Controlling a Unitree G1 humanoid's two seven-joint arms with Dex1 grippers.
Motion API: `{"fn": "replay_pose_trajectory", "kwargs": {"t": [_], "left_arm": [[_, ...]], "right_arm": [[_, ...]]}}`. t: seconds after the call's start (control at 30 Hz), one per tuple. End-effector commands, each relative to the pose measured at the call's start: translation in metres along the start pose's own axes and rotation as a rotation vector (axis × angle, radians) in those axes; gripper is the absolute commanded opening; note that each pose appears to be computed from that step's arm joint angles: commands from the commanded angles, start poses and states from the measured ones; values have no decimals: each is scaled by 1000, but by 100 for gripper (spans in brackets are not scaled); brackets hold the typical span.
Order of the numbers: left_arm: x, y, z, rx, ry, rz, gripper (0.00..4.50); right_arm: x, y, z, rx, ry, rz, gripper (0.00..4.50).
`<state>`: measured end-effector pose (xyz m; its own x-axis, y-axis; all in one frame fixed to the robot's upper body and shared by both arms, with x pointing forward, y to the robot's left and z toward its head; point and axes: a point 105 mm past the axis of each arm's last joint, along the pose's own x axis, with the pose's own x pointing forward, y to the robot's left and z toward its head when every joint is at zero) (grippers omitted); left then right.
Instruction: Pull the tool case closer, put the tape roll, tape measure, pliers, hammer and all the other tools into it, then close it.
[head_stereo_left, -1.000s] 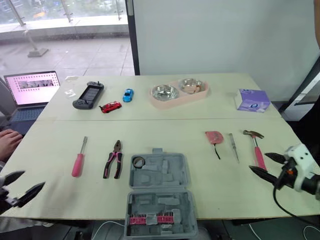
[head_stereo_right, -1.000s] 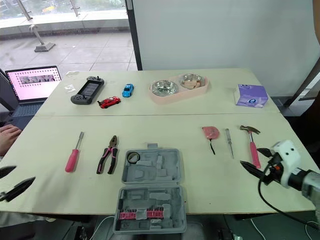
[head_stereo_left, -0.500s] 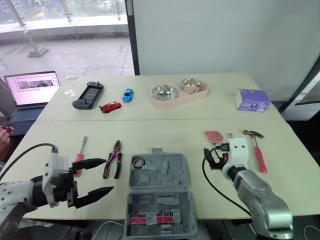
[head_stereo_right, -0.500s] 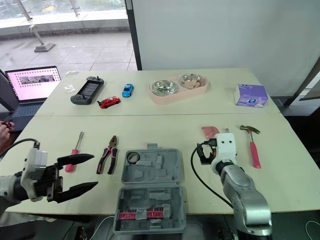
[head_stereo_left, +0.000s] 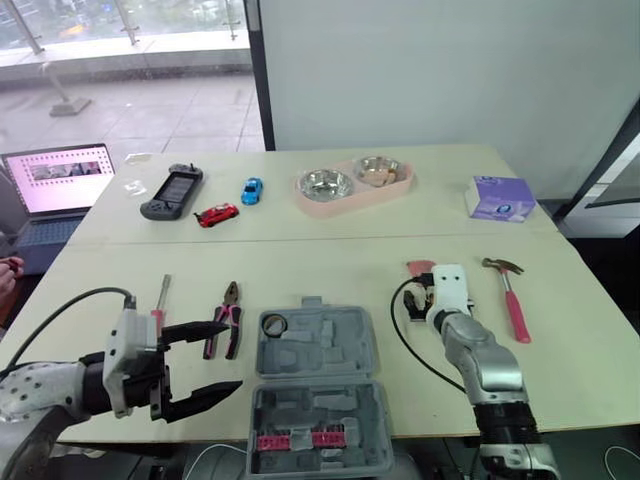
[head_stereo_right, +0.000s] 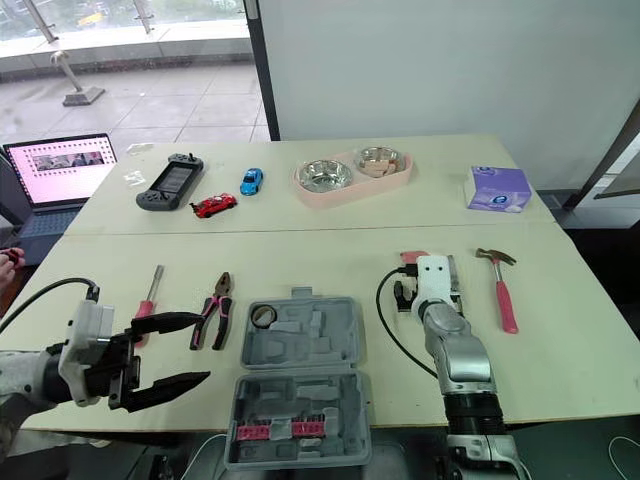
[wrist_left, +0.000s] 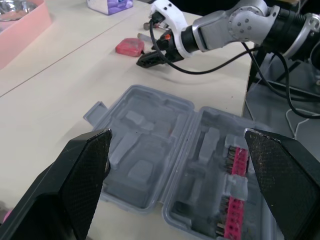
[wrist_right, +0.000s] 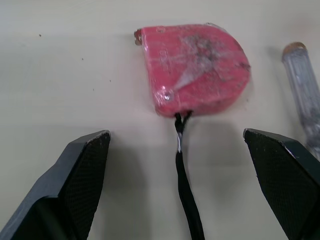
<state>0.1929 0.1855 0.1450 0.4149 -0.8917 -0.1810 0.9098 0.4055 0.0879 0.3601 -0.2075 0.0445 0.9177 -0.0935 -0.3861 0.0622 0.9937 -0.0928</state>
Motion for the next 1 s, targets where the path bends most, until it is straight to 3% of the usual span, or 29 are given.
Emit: {"fn": "replay_pose_trajectory", "kwargs": {"t": [0.03,0.07,0.3,0.63,0.8,1.0], "left_arm": [[2,-4,5,37,-10,-3,450],[2,-5,5,38,-11,-2,450],[2,-6,3,28,-9,10,450],[3,-6,-1,23,5,-1,450],[6,-4,-1,26,5,-14,450],[9,-5,-4,24,14,-39,450]], "right_arm": [[5,-9,-5,5,17,-29,398],[5,-9,-4,6,13,-27,366],[6,-10,-5,19,12,-29,7],[-12,-4,2,23,-42,39,2],[-48,5,-5,-57,-91,164,2],[-106,10,-36,-104,-31,241,2]]}}
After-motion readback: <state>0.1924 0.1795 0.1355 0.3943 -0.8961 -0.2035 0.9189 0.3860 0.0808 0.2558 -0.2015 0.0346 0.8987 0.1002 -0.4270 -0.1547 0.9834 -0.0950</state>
